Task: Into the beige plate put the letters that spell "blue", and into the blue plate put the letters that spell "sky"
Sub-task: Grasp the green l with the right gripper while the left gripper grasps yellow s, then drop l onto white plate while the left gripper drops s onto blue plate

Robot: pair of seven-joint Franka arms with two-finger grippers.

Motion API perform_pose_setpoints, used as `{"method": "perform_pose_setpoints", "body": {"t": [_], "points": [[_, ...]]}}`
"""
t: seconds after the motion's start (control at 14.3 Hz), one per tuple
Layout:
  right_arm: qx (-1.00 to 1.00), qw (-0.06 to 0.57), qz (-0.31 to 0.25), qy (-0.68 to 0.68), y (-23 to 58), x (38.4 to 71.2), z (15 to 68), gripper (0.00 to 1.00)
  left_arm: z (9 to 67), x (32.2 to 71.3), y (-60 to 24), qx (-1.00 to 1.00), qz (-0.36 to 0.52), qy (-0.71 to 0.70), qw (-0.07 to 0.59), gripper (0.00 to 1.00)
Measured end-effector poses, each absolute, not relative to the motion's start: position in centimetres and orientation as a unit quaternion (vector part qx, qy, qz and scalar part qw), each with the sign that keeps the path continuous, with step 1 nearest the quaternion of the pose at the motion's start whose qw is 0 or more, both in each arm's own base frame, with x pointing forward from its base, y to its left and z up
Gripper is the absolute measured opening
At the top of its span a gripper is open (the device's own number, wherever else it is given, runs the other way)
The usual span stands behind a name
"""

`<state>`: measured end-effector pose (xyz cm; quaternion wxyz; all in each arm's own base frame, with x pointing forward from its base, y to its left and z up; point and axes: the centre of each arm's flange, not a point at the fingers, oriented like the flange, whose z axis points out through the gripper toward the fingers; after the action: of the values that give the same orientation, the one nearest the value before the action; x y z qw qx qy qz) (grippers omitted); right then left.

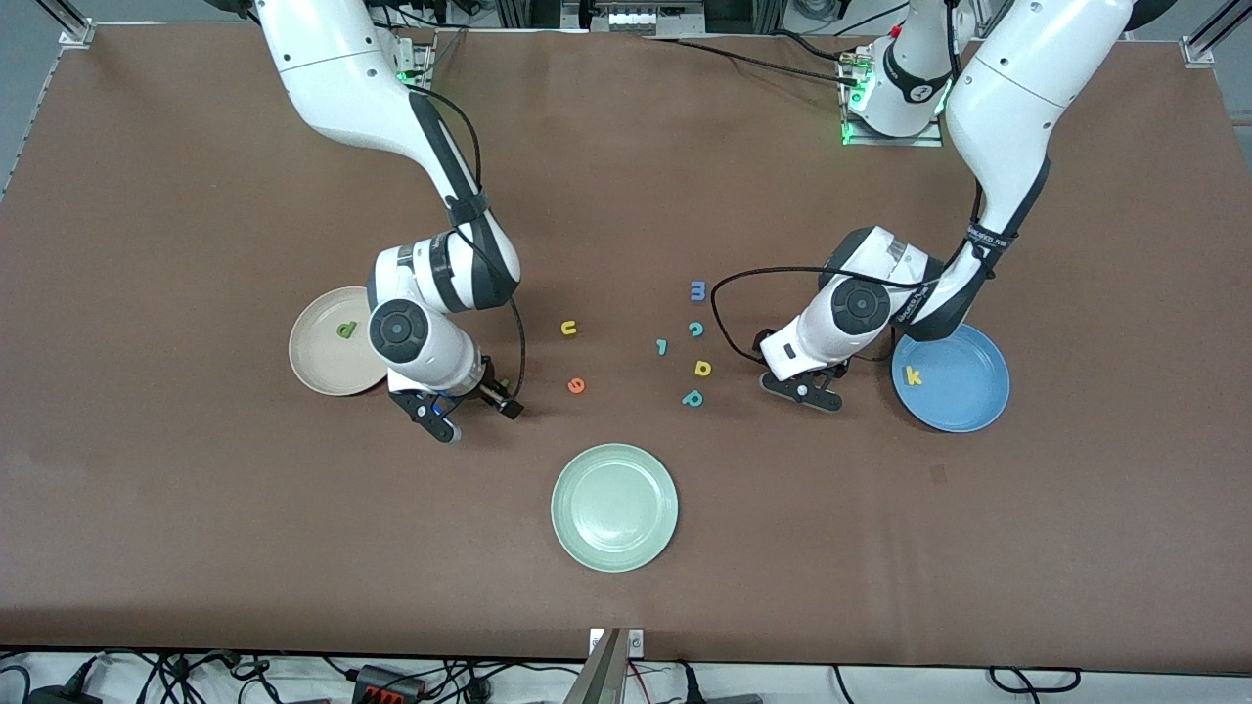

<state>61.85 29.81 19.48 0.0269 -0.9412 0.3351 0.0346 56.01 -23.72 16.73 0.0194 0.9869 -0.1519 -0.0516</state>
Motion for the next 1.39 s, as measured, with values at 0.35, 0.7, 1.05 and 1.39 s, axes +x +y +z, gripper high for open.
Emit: {"method": "perform_pose_setpoints", "body": {"t": [0.35,0.7,1.05,1.39], "points": [[-0.933,0.033,0.042,0.355,29.3,61.9,18.4,0.66,17.1,56.4,-23.2,0.988,-0.047,-0.148,0.018,0.54],[-0.933,0.032,0.045,0.356,29.5,61.7,17.9,0.57,17.4,56.6,-22.8,0.988,-0.045,-0.144,0.018,0.22],[-0.933,0.031,0.047,0.356,29.4,61.6,17.8,0.24,19.2,57.1,-21.9,0.989,-0.057,-0.136,0.001,0.22],[-0.939,0.030,0.048,0.340,29.2,61.7,17.9,0.11,24.5,59.9,-12.9,0.990,-0.071,-0.116,-0.028,0.22]]}}
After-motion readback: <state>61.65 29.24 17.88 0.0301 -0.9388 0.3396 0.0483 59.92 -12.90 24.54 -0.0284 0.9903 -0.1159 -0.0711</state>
